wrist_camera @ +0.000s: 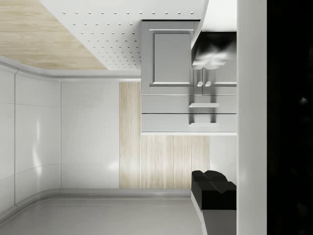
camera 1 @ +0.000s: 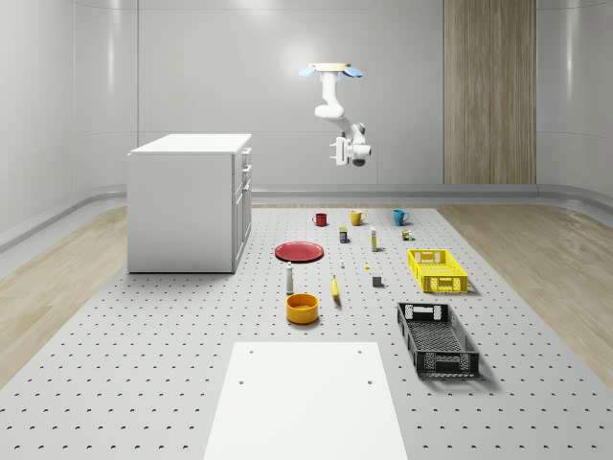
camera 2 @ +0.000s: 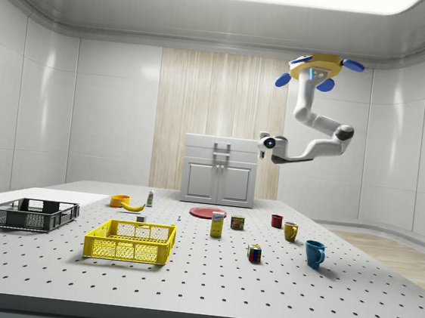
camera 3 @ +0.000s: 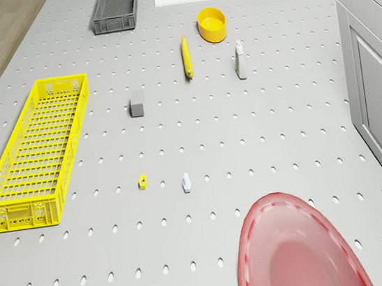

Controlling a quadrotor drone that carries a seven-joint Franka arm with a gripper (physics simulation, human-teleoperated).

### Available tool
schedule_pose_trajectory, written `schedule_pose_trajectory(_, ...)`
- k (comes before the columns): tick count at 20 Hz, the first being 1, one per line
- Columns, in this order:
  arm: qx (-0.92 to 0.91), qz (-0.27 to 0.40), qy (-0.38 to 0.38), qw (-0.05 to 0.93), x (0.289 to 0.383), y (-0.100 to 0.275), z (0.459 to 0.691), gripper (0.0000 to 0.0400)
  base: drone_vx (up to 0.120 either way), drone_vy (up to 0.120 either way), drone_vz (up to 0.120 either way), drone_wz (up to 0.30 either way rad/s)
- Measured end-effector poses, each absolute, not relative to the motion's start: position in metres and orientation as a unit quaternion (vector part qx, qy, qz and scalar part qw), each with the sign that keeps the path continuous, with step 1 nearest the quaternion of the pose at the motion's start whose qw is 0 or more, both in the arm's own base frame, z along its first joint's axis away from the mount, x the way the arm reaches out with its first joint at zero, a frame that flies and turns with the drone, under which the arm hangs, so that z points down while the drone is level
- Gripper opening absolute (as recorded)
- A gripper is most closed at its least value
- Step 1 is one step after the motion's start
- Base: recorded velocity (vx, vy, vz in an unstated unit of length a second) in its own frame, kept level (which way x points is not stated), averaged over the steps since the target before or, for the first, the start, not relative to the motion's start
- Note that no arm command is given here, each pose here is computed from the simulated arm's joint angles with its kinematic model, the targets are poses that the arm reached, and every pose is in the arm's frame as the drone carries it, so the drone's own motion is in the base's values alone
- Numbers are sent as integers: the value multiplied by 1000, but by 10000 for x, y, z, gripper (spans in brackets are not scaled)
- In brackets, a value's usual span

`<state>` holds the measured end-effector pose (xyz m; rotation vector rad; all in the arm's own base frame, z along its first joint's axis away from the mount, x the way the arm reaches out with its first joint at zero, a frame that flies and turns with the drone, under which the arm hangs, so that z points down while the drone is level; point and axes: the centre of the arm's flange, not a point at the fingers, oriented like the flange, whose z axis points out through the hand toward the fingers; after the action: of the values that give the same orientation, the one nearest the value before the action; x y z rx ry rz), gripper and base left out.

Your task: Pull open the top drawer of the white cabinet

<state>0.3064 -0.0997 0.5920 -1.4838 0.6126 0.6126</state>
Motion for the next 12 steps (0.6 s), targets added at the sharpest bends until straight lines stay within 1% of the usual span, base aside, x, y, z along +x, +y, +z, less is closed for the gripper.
schedule_pose_trajectory(3,-654,270,270,653,3064,-997,5920,305,120,0,0,0)
schedule_pose_trajectory(12,-654,270,270,653,3064,-997,5920,305,120,-120,0,0)
